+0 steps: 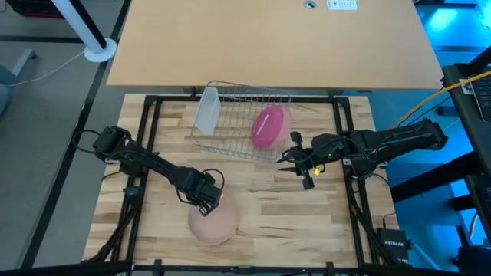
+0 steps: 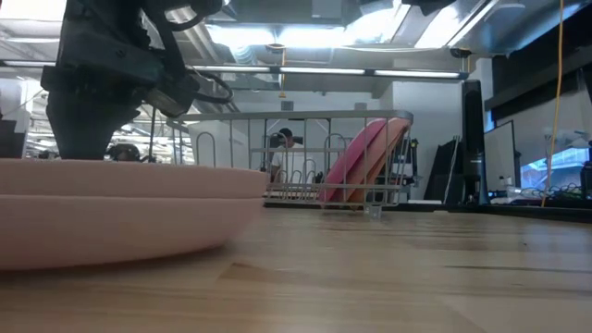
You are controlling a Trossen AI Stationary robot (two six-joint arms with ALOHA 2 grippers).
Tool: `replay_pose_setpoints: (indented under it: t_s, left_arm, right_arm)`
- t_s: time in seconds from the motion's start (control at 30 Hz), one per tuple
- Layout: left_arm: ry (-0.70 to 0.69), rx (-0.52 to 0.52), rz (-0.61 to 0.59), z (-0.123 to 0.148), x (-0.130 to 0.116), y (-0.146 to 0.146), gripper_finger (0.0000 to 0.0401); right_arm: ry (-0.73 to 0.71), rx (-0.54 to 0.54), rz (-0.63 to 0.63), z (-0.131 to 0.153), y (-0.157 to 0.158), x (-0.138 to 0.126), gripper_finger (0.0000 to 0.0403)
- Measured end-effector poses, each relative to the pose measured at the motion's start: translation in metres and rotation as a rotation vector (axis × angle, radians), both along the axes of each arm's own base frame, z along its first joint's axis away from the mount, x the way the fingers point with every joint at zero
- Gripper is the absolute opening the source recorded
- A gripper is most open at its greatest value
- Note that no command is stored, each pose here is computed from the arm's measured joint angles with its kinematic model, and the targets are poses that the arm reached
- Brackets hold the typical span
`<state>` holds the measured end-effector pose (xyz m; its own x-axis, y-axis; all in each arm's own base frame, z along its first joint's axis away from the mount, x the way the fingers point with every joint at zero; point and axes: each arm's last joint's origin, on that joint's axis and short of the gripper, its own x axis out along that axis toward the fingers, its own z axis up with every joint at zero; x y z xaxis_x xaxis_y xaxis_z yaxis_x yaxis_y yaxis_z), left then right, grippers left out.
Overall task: Sort dishes
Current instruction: Put the light red plate into the dish rack
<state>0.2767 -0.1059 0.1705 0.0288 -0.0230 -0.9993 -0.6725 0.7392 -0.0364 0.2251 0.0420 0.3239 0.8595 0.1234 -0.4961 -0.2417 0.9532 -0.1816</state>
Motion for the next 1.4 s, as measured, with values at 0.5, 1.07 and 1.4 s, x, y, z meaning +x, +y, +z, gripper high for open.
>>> replay_pose_setpoints:
  t_s: [0.5,1.07,1.4]
  left_arm:
    - [-0.01,0.025,0.051,0.018,0.005,-0.001,0.0001]
    - [-0.266,0.118,-0.011,0.074,0.028,-0.005,0.0]
    - [-0.358,0.347,-0.001,0.125,0.029,0.002,0.0]
  right_arm:
    - [0.0,0.0,0.0,0.0,0.0,0.0,0.0111]
    - [-0.003,0.009,0.005,0.0,0.0,0.0,0.0111]
    - [-0.028,0.294,-0.129,0.004,0.002,0.008,0.0111]
